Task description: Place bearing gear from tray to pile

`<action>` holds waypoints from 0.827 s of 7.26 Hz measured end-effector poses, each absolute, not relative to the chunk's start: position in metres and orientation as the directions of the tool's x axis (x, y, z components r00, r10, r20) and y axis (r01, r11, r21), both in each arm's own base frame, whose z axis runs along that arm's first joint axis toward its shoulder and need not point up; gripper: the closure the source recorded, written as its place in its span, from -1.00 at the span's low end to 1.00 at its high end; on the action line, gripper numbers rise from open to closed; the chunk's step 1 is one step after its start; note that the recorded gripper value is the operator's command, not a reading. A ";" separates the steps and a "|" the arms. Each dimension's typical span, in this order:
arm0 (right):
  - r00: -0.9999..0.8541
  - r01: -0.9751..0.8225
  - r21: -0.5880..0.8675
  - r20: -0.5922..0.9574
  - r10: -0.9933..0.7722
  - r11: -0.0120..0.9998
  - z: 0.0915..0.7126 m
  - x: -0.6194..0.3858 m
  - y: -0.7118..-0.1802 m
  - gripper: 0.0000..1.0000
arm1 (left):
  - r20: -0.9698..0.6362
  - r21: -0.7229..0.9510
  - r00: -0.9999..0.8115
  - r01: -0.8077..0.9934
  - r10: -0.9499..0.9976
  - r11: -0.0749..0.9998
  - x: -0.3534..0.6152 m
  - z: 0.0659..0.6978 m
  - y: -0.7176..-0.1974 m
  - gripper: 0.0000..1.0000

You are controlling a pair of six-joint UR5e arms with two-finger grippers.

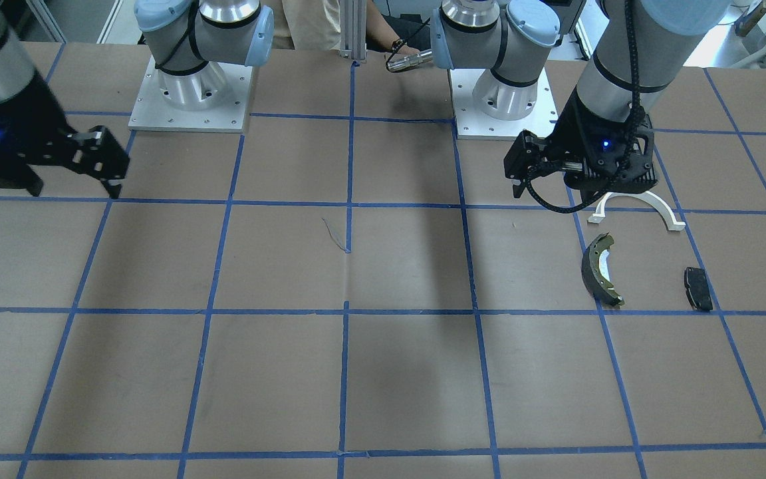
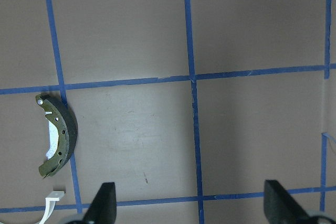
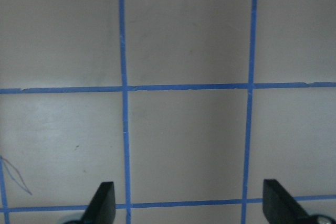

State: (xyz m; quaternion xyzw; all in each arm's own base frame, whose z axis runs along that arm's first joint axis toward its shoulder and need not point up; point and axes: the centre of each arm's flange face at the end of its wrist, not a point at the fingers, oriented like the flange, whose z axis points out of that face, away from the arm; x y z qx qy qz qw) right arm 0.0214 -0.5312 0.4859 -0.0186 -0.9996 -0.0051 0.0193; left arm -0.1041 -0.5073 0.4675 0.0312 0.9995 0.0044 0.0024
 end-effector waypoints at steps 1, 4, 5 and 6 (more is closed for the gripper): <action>-0.995 0.095 0.033 0.032 0.094 0.995 0.474 -0.037 -0.536 -1.00 | -0.005 0.009 -0.998 0.063 0.063 0.998 -0.104 0.468 -0.506 -1.00; -0.999 0.026 0.016 0.037 0.025 1.000 0.421 -0.178 -0.557 -1.00 | -0.004 0.010 -0.998 0.062 0.062 0.998 -0.104 0.466 -0.506 -1.00; -0.999 -0.010 0.013 0.038 -0.011 1.000 0.398 -0.231 -0.556 -1.00 | -0.004 0.010 -0.998 0.062 0.062 0.998 -0.104 0.466 -0.506 -1.00; -0.999 -0.022 0.017 0.034 -0.023 1.000 0.370 -0.285 -0.550 -1.00 | -0.005 0.010 -0.998 0.062 0.062 0.998 -0.103 0.466 -0.505 -1.00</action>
